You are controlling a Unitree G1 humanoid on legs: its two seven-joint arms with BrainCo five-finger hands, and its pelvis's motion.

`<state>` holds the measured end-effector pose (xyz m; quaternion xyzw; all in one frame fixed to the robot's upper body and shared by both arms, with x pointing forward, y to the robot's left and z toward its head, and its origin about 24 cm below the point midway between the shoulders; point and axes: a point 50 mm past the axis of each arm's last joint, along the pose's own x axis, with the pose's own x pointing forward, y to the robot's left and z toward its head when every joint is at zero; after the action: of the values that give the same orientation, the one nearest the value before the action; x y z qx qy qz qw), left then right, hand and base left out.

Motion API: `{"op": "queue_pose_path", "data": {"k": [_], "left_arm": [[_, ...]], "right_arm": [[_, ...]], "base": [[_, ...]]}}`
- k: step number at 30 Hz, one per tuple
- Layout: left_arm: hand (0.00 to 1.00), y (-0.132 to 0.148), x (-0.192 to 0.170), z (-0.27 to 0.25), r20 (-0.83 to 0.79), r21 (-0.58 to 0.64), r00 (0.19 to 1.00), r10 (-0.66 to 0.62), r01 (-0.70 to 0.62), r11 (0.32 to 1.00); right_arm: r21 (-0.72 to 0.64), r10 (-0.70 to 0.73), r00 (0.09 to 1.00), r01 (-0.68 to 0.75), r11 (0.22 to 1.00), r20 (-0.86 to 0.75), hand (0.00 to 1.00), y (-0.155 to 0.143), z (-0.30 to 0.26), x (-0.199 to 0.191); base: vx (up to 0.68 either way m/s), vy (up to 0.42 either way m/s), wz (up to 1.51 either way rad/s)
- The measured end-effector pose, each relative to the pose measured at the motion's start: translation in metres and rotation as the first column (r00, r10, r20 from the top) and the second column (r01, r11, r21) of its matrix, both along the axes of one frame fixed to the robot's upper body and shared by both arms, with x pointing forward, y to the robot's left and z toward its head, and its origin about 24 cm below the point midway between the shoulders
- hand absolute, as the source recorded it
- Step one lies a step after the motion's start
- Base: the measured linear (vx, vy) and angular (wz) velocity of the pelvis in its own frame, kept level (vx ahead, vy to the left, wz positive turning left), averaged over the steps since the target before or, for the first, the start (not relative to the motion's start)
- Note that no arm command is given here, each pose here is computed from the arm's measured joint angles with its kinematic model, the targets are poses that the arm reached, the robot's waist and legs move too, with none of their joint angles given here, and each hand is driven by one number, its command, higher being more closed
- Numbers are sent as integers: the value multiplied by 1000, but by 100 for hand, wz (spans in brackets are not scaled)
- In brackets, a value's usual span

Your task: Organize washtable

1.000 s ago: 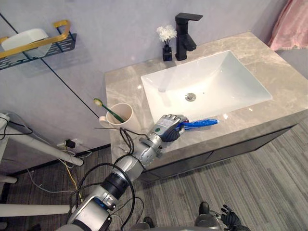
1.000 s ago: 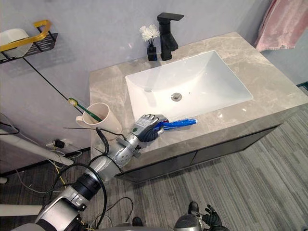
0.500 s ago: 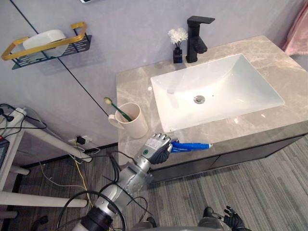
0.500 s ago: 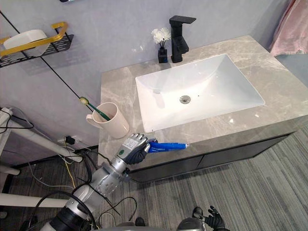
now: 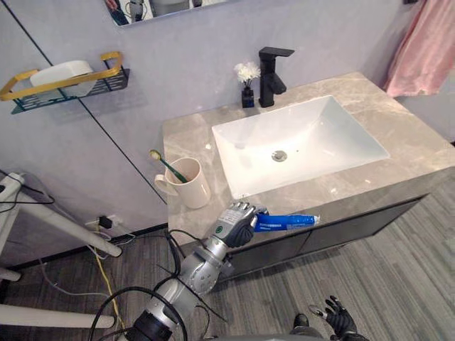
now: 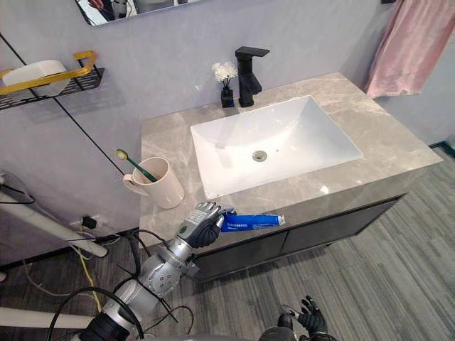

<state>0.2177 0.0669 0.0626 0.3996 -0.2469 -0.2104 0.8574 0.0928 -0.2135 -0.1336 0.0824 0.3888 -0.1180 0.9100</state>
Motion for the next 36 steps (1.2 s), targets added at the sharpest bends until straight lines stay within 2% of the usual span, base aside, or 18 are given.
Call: {"op": "queue_pose_path", "data": {"k": [2, 5, 7, 10, 13, 19, 22, 24, 25, 27, 36], "left_arm": [[100, -2, 1, 2, 3, -18, 1000, 6, -6, 1000], [100, -4, 3, 9, 23, -47, 1000, 18, -16, 999], [100, -2, 4, 24, 79, -82, 996, 32, -26, 996], [100, -8, 5, 39, 137, -129, 990, 27, -9, 992], [100, -11, 5, 44, 154, -157, 988, 30, -5, 988], [100, -14, 4, 47, 159, -175, 987, 24, 5, 985], [100, -15, 1, 53, 178, -194, 984, 17, 19, 981], [100, -18, 0, 54, 172, -211, 985, 7, 30, 977], [100, -20, -1, 53, 166, -221, 986, -5, 43, 974], [100, -22, -2, 56, 169, -243, 985, -17, 58, 968], [100, -25, 1, 65, 208, -235, 977, -40, 89, 968]], "right_arm": [[59, 19, 997, -24, 998, 79, 0, 12, 9, 9], [220, 7, 958, -72, 973, 287, 0, 36, 38, 30], [352, -27, 880, -161, 922, 474, 0, 55, 71, 53], [474, -138, 763, -239, 848, 631, 0, 68, 110, 73], [560, -241, 729, -229, 796, 641, 0, 71, 122, 74], [566, -266, 696, -240, 789, 667, 0, 76, 140, 72], [566, -284, 648, -276, 777, 706, 0, 79, 158, 74], [527, -311, 483, -416, 741, 819, 0, 88, 202, 85], [474, -324, 359, -504, 722, 875, 0, 92, 228, 91], [441, -337, 285, -543, 715, 897, 0, 93, 242, 96], [416, -255, 349, -543, 729, 902, 0, 91, 230, 89]], "base": [[-27, 12, -18], [-13, 4, -8], [0, 0, 0], [-21, -2, 3], [-20, -5, 13], [-17, -3, 5], [-50, -4, 3], [-58, -8, 12], [-42, -10, 15], [-26, -5, 15], [-4, 1, 0]]}}
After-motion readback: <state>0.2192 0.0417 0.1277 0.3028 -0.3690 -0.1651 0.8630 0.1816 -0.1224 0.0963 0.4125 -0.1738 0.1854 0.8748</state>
